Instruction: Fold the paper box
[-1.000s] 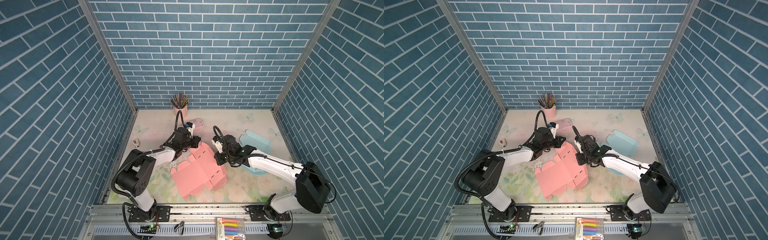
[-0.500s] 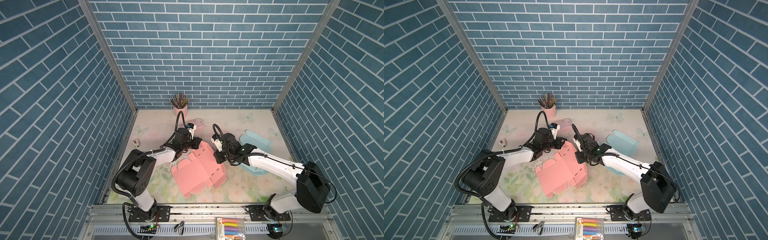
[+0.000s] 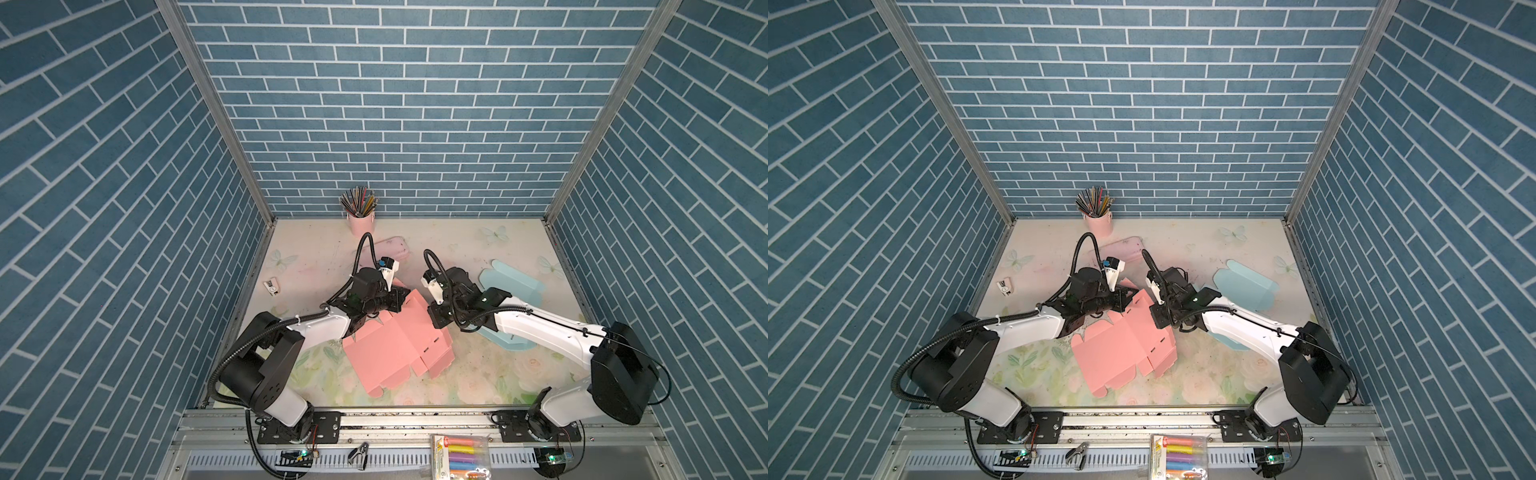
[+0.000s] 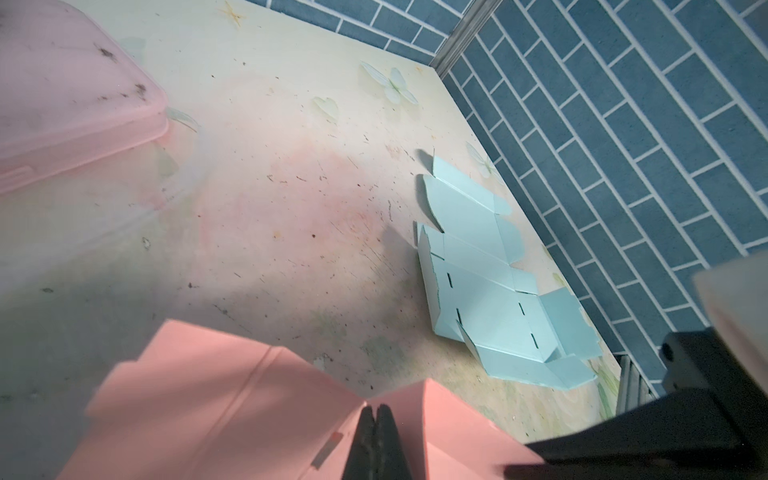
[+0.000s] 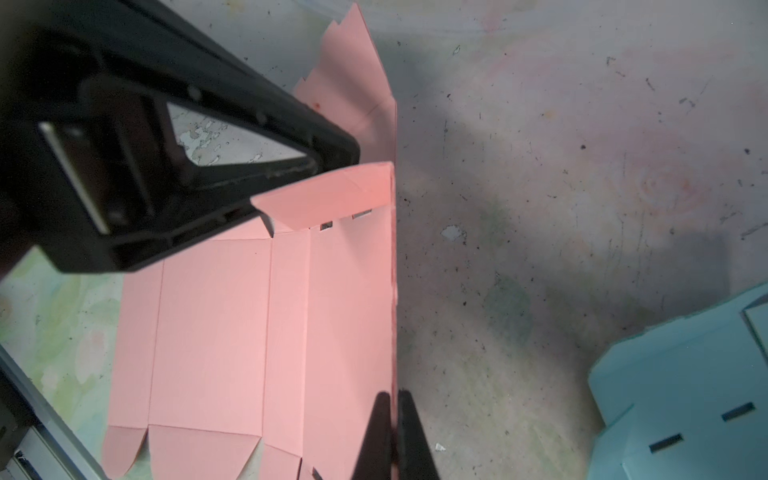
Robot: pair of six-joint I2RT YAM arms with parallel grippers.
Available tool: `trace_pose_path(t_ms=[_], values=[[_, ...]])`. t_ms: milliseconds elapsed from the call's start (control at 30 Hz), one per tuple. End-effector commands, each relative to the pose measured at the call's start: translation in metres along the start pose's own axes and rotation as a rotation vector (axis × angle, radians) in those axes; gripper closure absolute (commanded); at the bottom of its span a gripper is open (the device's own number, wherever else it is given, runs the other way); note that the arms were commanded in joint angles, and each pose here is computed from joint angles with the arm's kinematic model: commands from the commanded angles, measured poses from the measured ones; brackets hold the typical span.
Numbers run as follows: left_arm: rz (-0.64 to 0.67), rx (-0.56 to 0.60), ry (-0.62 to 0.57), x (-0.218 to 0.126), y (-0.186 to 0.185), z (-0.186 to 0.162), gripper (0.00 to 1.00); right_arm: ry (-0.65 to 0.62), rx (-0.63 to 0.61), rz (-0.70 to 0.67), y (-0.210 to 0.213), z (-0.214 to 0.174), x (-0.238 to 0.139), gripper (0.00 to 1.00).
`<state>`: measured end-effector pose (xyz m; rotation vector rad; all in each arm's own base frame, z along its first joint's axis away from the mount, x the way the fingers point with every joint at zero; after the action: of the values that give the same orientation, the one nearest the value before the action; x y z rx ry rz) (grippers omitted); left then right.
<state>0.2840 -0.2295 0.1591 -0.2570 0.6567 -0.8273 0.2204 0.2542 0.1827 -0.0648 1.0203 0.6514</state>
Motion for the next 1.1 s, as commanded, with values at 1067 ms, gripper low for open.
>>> trace_pose_path(t_ms=[1067], values=[[0.318,-0.206,0.018,-0.062,0.082,-0.07,1.0,-0.099,-0.273,-0.021,0.025,0.0,-0.025,1.0]])
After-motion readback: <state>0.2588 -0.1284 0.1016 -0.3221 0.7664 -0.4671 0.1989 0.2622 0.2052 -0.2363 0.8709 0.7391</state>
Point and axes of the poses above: each gripper's point midway between its finger pads, its own x axis out along the fingers, its own y axis along the line the jaws close on, z = x × y, the point moved 8 cm from there along -x, back along the fingers, and after that the axes turned 8 degrees about x, right-handed, at the moved point
